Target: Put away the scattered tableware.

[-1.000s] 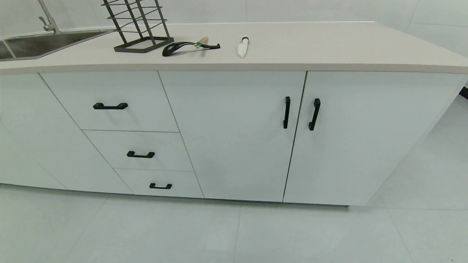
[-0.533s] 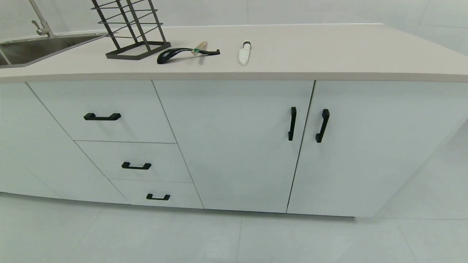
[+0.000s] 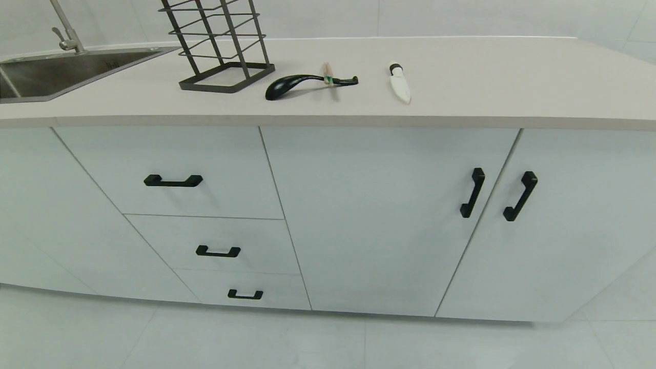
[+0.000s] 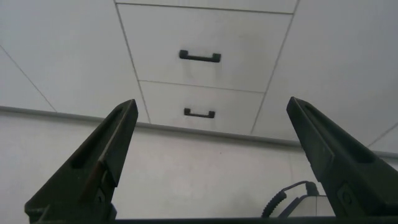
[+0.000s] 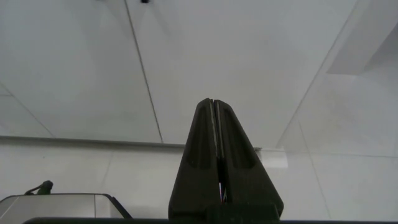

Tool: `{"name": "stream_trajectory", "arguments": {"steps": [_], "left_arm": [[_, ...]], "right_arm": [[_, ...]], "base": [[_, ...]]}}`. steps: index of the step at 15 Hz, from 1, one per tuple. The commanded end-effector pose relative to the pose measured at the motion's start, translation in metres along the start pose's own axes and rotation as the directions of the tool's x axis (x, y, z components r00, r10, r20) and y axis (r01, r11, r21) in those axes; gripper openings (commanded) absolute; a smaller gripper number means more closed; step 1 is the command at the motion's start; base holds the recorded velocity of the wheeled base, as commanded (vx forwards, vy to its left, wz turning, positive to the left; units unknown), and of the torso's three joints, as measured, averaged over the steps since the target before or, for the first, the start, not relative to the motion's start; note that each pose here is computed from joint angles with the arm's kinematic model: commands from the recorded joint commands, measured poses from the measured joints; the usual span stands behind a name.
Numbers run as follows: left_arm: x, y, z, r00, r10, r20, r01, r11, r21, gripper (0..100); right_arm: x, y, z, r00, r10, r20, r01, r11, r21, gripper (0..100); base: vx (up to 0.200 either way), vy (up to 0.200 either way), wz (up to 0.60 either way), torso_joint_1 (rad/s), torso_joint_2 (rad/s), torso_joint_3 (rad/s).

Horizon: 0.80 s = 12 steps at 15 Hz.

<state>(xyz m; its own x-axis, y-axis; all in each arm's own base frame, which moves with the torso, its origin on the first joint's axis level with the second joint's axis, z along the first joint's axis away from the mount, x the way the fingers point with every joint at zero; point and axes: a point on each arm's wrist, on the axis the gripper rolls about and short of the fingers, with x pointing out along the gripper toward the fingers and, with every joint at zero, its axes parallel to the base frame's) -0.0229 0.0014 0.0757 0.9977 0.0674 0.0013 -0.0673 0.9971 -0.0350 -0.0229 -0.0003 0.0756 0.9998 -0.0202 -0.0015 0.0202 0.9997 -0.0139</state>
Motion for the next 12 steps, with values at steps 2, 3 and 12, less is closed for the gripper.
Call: {"name": "stream_trajectory", "arguments": {"steps": [2, 3, 12], "left_arm": [[0.0, 0.0, 0.0, 1.0, 0.0, 0.0, 0.0, 1.0, 0.0, 100], [0.0, 0.0, 0.0, 1.0, 0.0, 0.0, 0.0, 1.0, 0.0, 100], [0.0, 0.0, 0.0001, 1.0, 0.002, 0.002, -0.002, 1.0, -0.008, 100]], "right_arm": [[0.0, 0.0, 0.0, 1.0, 0.0, 0.0, 0.0, 1.0, 0.0, 0], [0.0001, 0.0, 0.0, 1.0, 0.0, -0.002, 0.0, 1.0, 0.0, 0], [0.0, 0.0, 0.0, 1.0, 0.0, 0.0, 0.0, 1.0, -0.006, 0]], "base": [[0.0, 0.2, 0.0, 0.002, 0.0, 0.002], [0.0, 0.2, 0.0, -0.002, 0.0, -0.002], [0.0, 0.067, 0.07, 0.004, 0.0, 0.003]]}}
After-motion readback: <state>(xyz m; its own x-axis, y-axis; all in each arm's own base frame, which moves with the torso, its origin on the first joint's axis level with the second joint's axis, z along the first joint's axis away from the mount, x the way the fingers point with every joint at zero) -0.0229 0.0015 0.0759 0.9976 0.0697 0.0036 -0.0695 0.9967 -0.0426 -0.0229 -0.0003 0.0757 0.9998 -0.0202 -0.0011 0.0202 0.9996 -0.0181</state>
